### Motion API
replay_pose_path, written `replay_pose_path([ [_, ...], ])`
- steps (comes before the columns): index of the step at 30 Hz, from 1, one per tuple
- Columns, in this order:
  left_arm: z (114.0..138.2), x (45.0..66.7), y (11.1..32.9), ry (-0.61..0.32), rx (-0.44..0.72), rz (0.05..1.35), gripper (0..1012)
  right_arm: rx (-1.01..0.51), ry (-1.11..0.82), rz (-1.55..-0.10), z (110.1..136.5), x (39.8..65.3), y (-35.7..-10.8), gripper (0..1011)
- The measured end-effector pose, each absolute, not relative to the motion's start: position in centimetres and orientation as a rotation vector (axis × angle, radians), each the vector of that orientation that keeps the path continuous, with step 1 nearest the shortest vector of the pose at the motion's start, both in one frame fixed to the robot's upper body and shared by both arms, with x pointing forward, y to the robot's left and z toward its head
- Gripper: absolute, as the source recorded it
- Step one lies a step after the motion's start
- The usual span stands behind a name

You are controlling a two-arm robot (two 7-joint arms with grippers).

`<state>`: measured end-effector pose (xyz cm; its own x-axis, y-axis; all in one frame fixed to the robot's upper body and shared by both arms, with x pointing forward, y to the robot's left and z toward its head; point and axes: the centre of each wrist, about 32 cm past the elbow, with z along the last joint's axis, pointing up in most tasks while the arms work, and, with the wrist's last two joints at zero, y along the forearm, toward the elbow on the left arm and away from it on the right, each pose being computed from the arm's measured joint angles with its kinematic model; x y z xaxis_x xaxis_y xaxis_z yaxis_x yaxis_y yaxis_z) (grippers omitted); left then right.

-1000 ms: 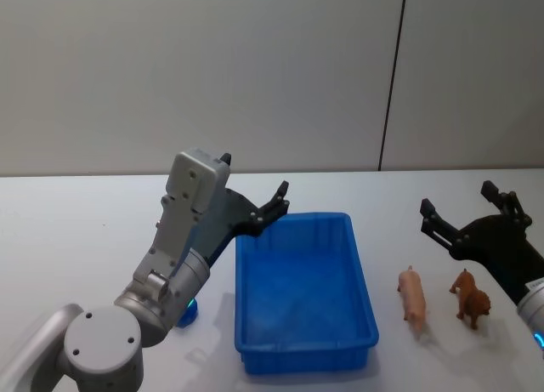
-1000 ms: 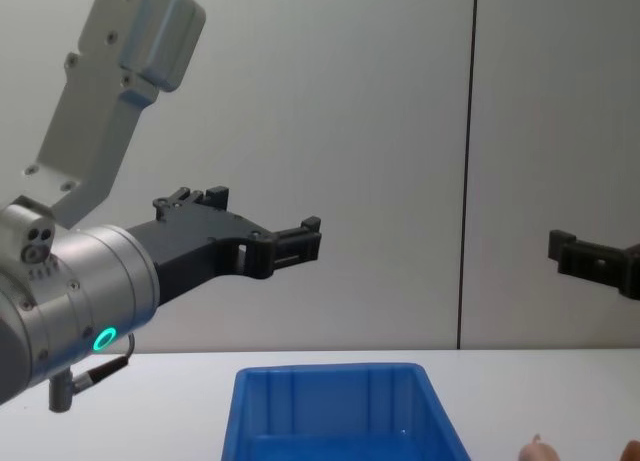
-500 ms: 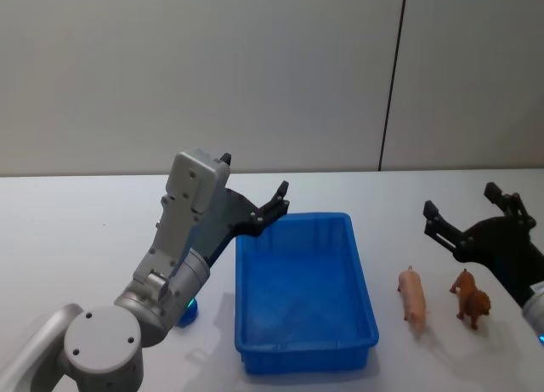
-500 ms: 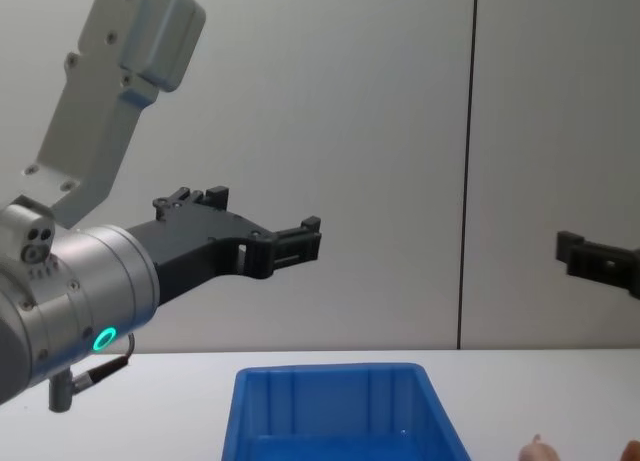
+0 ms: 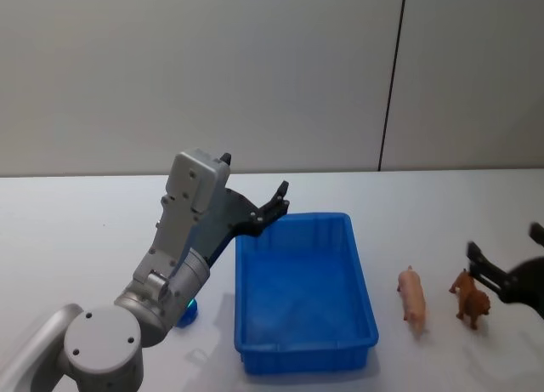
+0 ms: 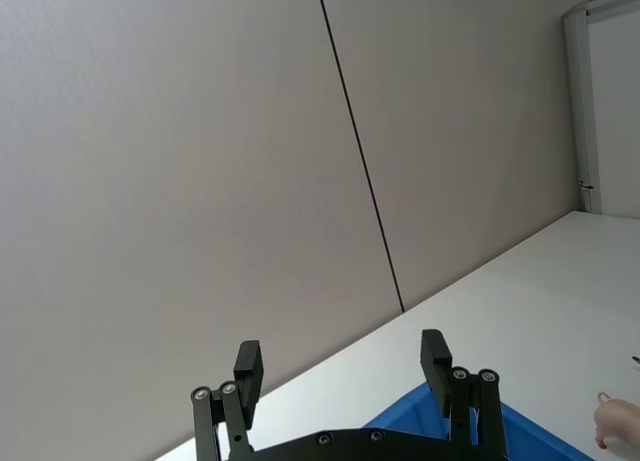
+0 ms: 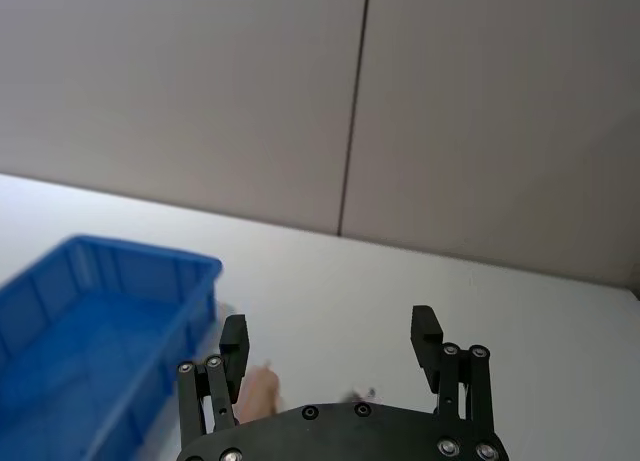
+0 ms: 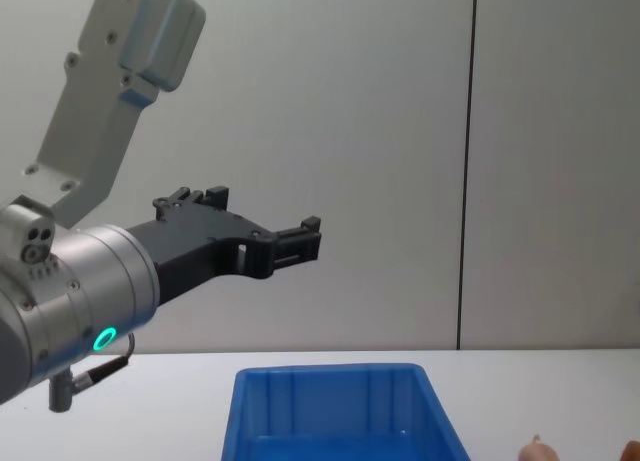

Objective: Pick up the two dolls from the table and place them into the box.

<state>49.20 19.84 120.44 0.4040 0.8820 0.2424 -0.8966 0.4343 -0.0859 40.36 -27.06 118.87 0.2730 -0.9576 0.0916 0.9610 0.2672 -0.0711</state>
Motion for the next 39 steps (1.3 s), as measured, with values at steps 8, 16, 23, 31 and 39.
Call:
replay_pose_path([
  [8, 120.4, 49.2, 19.8, -0.268, 0.061, 1.124, 1001, -0.238, -0.011, -1.342, 118.0, 39.6, -28.0, 1001],
  [16, 120.4, 49.2, 19.8, -0.268, 0.061, 1.124, 1001, -0.327, 0.009, -1.348, 116.8, 40.4, -28.0, 1001],
  [23, 120.4, 49.2, 19.8, -0.268, 0.061, 1.124, 1001, -0.394, 0.031, -1.342, 115.7, 41.5, -27.8, 1001],
  [31, 120.4, 49.2, 19.8, -0.268, 0.061, 1.124, 1001, -0.454, 0.060, -1.343, 114.1, 42.8, -27.1, 1001],
  [39, 120.4, 49.2, 19.8, -0.268, 0.061, 1.124, 1001, -0.485, 0.071, -1.339, 112.9, 44.1, -26.3, 1001],
])
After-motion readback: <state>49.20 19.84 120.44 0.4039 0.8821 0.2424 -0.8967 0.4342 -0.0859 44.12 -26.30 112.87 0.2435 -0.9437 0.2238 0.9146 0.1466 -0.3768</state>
